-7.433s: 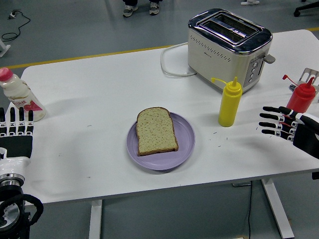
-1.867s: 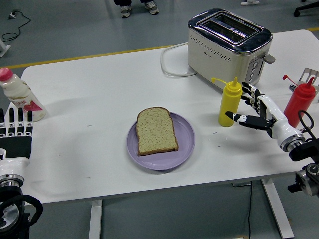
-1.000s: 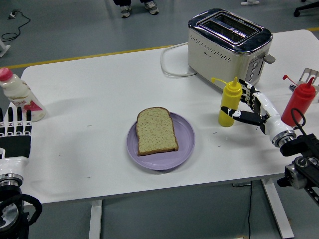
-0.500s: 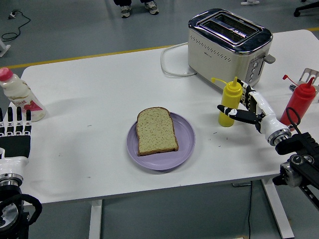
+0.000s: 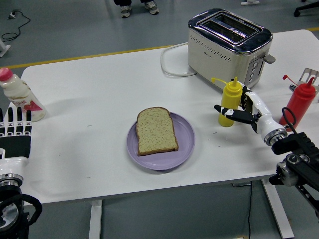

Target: Pick up the cup,pour liquid into bread,place the cup on the desk

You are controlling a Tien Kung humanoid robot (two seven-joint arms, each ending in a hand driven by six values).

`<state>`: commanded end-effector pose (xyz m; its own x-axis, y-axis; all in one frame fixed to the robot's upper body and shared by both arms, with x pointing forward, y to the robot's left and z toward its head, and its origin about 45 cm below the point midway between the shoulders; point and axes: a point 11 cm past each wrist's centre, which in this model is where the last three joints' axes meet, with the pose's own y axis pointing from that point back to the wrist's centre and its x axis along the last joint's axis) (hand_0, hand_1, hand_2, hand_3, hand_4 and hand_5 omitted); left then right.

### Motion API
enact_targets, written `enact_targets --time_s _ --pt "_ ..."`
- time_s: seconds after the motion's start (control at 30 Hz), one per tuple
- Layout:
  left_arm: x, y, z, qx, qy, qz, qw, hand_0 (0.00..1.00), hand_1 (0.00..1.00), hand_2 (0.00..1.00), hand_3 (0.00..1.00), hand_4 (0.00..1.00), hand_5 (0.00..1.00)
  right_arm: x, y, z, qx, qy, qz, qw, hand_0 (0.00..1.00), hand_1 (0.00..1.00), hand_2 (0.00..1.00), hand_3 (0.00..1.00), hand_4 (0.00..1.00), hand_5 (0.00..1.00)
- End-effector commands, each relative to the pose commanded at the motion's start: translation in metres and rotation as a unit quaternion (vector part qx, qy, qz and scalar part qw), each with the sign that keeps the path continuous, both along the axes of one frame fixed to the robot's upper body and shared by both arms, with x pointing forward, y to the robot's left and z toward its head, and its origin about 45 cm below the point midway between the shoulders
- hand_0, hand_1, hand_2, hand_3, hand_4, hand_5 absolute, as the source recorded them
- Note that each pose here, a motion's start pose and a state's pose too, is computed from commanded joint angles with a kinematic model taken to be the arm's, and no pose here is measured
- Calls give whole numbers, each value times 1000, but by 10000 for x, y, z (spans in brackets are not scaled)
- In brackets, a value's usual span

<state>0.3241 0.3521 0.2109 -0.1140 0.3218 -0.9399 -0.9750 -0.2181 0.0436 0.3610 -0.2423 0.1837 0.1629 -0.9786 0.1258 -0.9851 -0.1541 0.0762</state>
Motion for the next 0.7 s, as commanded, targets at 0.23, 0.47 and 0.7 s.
enact_targets --time_s 0.23,0.47,0.7 --pt "-2 -2 -5 0 1 0 1000 864 873 934 860 716 998 43 34 -2 1 1 2 1000 884 820 814 945 842 119" --pt "-6 -5 -14 0 2 -1 1000 864 872 934 860 717 998 71 67 -22 2 4 5 1000 875 812 805 931 840 119" --pt "-11 -7 -21 0 3 -1 1000 864 873 934 861 717 998 100 103 -31 7 5 4 1000 850 782 754 887 835 115"
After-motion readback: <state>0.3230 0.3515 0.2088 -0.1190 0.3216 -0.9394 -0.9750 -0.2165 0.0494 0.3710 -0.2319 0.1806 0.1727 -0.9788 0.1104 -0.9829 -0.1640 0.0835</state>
